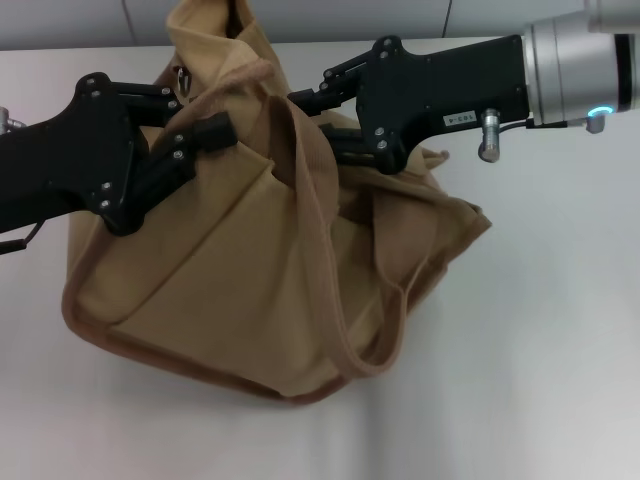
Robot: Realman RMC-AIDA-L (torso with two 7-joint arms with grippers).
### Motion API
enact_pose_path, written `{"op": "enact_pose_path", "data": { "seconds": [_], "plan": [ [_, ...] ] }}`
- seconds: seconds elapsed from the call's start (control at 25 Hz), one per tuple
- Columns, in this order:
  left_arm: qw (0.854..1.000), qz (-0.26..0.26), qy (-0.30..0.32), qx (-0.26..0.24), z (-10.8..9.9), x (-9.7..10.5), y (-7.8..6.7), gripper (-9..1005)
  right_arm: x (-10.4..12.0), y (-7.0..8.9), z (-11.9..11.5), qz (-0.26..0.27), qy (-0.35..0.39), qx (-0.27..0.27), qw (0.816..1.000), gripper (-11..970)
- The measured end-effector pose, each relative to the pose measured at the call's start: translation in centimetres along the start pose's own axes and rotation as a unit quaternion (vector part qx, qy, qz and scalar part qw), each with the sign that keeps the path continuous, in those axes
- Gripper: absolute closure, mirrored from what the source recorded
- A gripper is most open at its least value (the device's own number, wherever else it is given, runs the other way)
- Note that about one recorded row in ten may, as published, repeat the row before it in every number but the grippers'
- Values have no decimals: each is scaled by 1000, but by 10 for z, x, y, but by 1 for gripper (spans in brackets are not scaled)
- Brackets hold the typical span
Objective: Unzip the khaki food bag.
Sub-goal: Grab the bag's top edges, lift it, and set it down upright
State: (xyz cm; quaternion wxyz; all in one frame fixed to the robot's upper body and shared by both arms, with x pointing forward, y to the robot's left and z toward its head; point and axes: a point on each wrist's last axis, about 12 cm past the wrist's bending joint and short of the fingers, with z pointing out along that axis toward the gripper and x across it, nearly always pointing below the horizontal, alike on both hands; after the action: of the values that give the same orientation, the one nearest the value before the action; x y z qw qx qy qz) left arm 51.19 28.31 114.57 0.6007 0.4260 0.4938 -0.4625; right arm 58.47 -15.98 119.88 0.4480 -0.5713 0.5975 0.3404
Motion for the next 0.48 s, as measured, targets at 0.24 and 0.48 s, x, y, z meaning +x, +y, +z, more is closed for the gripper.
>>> {"op": "enact_pose_path", "data": {
  "seconds": [0.24, 0.48],
  "plan": [
    [1000, 0, 0, 1, 0, 0, 0, 902, -4, 0, 4, -8, 1, -2, 1000, 715],
    [1000, 4, 3, 1, -2, -1, -1, 902, -6, 3, -6, -7, -1, -10, 1000, 856]
  ]
}}
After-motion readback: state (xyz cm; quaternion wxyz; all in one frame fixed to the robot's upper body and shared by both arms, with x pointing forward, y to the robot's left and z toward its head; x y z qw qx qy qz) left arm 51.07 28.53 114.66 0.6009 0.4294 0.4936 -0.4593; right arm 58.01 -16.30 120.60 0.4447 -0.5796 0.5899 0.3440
